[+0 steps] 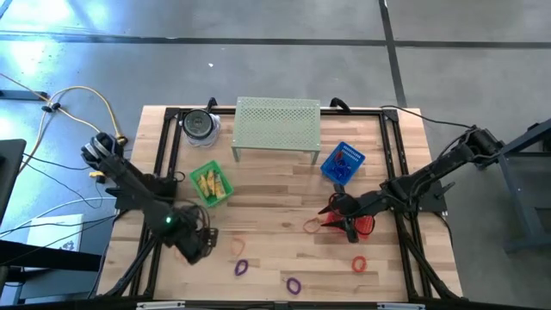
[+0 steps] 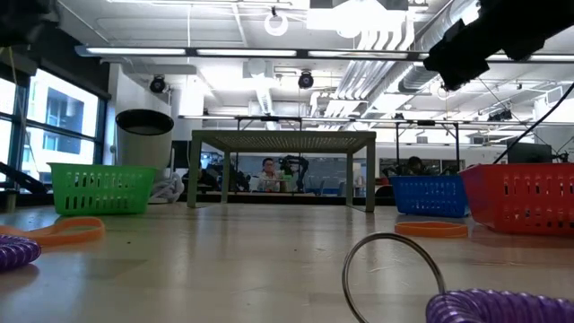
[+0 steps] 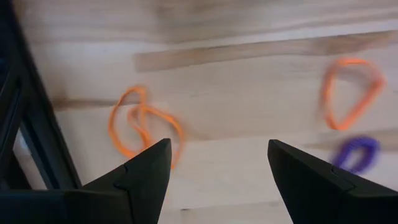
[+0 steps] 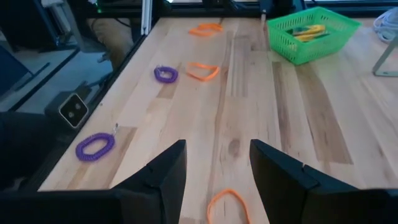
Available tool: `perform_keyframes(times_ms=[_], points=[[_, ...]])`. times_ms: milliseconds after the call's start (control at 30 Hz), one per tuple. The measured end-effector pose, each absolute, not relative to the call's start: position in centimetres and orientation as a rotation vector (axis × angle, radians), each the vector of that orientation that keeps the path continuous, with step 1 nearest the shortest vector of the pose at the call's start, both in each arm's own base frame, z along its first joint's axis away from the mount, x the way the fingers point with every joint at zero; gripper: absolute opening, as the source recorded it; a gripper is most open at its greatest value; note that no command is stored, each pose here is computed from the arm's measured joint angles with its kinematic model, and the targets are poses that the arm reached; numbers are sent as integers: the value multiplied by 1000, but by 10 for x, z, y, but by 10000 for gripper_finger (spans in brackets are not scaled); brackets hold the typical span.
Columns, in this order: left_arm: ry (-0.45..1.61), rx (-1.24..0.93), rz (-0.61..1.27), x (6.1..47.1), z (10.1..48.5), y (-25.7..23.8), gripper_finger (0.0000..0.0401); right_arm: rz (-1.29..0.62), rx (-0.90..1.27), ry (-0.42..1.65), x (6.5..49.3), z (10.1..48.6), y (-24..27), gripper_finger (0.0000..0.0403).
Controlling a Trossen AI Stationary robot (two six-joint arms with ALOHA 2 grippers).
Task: Pick & Place Office Desk Supplies
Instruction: Put the orange rubberband into the red basket
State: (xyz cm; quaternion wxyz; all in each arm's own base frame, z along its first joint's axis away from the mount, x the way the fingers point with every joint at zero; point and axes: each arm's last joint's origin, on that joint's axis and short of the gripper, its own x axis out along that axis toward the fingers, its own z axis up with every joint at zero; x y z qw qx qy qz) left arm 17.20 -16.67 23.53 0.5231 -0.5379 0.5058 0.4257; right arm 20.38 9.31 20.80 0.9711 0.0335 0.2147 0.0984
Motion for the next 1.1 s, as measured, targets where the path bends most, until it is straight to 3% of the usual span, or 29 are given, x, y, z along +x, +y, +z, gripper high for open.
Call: perform_keyframes(times_ms=[133,367,567,733,1100], points=[[1232,-1275,1085,172,222,-180,259,201,72,420,204,209,93,165],[1195,-1328,1000,189,202,-200,259,202,73,419,204,209,94,165],[1335,-1336,1007,197,182,-213,259,232,78,426,204,209,94,165],[1327,-1350,904,202,182,-219,259,232,78,427,204,209,94,165],[1432,-1273,913,196,182,-216,259,225,89,410,205,210,94,165]])
